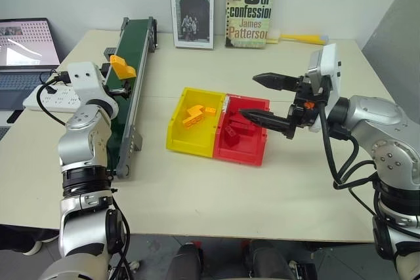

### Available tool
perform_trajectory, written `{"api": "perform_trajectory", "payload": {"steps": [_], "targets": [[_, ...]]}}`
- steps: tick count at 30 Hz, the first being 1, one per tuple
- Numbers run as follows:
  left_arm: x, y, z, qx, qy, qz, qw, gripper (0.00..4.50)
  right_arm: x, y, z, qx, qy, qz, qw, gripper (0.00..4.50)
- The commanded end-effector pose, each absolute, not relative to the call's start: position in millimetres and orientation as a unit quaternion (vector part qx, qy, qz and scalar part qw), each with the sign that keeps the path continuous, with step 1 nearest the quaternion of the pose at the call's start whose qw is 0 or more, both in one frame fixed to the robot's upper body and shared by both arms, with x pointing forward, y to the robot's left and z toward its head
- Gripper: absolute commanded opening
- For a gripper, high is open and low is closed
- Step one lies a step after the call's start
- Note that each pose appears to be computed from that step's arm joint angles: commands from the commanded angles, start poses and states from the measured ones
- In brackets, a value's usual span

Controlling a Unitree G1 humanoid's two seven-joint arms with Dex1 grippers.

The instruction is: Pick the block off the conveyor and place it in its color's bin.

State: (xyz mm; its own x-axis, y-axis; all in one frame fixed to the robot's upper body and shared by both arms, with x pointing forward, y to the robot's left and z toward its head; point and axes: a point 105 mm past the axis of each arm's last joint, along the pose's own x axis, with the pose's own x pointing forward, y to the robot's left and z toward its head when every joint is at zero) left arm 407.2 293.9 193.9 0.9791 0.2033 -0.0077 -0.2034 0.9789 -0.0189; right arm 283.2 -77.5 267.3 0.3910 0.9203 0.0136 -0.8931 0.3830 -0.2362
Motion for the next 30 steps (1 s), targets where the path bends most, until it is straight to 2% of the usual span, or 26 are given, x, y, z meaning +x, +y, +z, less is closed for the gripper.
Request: {"api": "perform_trajectory", "payload": {"steps": [1, 10, 14, 22, 25, 30], "targets": [[408, 293, 210, -0.012, -0.026, 0.103, 0.994, 4.44, 276, -76, 278, -0.11, -0.095, 0.545, 0.826, 4.5], [407, 294, 208, -0.021, -0.023, 0.109, 0.993, 4.44, 278, -77, 279, -0.108, -0.093, 0.543, 0.828, 4.5], [402, 301, 204, -0.054, -0.018, 0.123, 0.991, 3.96, 278, -77, 278, -0.108, -0.09, 0.543, 0.828, 4.5], [396, 296, 196, -0.08, 0.0, 0.122, 0.989, 2.19, 283, -79, 283, -0.107, -0.094, 0.538, 0.831, 4.5], [395, 295, 196, -0.083, 0.001, 0.12, 0.989, 1.66, 283, -79, 284, -0.108, -0.093, 0.538, 0.831, 4.5], [394, 294, 200, -0.075, -0.001, 0.117, 0.99, 1.54, 285, -79, 285, -0.108, -0.094, 0.536, 0.832, 4.5]]}}
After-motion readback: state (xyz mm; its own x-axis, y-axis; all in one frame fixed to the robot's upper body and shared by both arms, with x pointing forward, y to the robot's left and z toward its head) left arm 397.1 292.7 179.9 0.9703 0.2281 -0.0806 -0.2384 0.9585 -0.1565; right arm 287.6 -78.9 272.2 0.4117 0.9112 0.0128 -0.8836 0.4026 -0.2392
